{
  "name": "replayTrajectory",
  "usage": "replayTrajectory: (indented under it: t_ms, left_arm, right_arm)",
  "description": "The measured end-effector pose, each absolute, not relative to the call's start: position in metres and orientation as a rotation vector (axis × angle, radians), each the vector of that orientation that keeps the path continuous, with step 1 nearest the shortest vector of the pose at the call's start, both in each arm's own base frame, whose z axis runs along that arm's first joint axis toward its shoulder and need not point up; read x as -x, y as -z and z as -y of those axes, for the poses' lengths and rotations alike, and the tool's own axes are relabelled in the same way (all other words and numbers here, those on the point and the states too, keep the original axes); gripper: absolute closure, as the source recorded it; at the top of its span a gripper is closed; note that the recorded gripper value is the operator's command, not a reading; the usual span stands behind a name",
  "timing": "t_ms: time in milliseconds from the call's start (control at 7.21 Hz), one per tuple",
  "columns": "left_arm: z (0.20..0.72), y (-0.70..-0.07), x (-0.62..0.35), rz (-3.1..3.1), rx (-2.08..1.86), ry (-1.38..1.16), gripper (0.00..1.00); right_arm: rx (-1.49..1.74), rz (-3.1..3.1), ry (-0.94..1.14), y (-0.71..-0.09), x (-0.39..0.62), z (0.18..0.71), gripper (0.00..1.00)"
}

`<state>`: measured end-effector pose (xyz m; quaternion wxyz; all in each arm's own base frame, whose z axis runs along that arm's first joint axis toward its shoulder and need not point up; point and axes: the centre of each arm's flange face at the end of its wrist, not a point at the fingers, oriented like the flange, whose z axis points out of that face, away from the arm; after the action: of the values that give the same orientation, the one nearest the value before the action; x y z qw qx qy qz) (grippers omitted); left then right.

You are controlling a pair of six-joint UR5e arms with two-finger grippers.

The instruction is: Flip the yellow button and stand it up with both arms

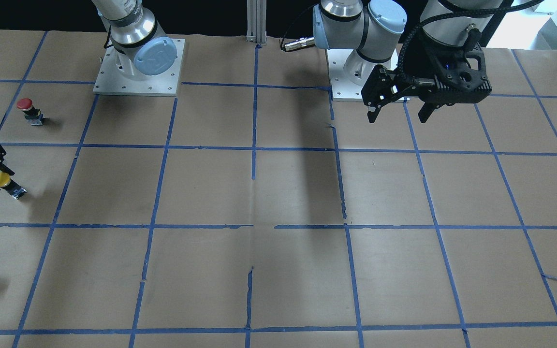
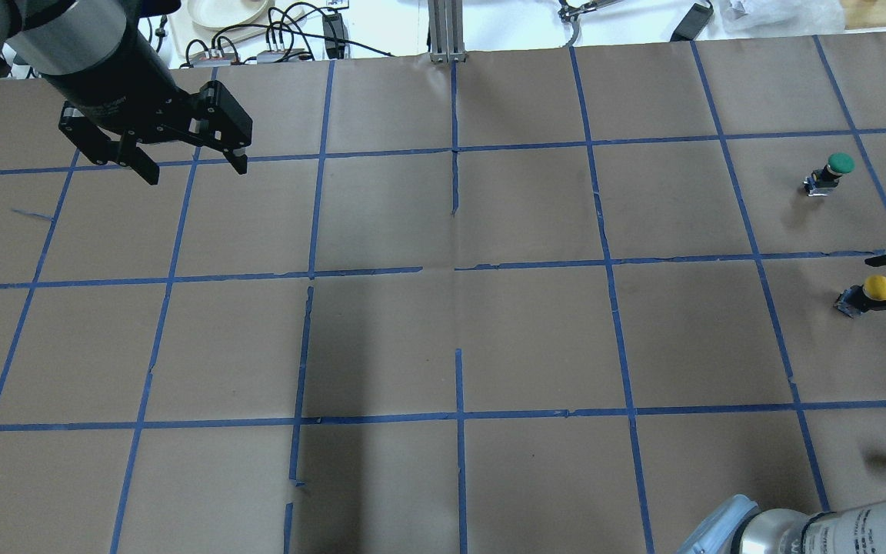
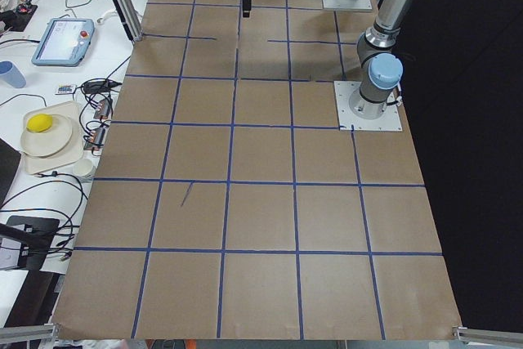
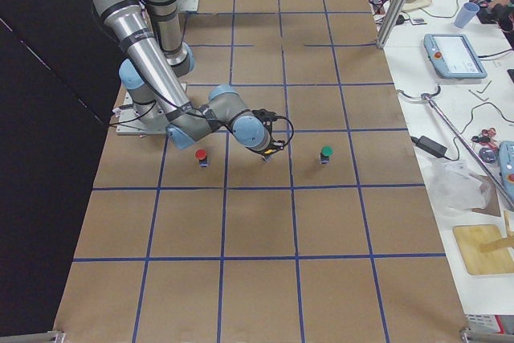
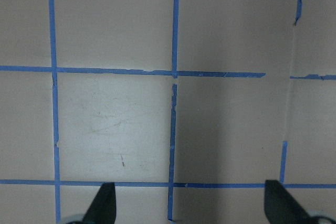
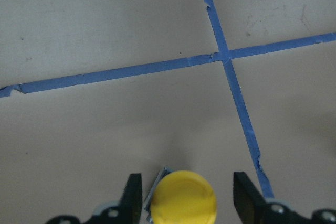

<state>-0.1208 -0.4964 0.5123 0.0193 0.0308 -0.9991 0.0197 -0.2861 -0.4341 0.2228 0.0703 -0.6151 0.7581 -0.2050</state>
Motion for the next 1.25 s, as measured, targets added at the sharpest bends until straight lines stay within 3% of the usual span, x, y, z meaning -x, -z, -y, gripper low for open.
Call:
replayTrajectory:
  t_ms: [971, 1248]
  left_arm:
    - [0.499, -0.511, 0.118, 3.105, -0.083, -0.063, 0.0]
    - [0.498, -0.51, 0.117, 3.105, -0.083, -0.061, 0.0]
  right_arm:
    - [1.101, -2.858, 0.436, -0.354, 0.231, 0.42, 0.01]
    - [0.858, -2.968, 0.303, -0.399, 0.189, 0.432, 0.0]
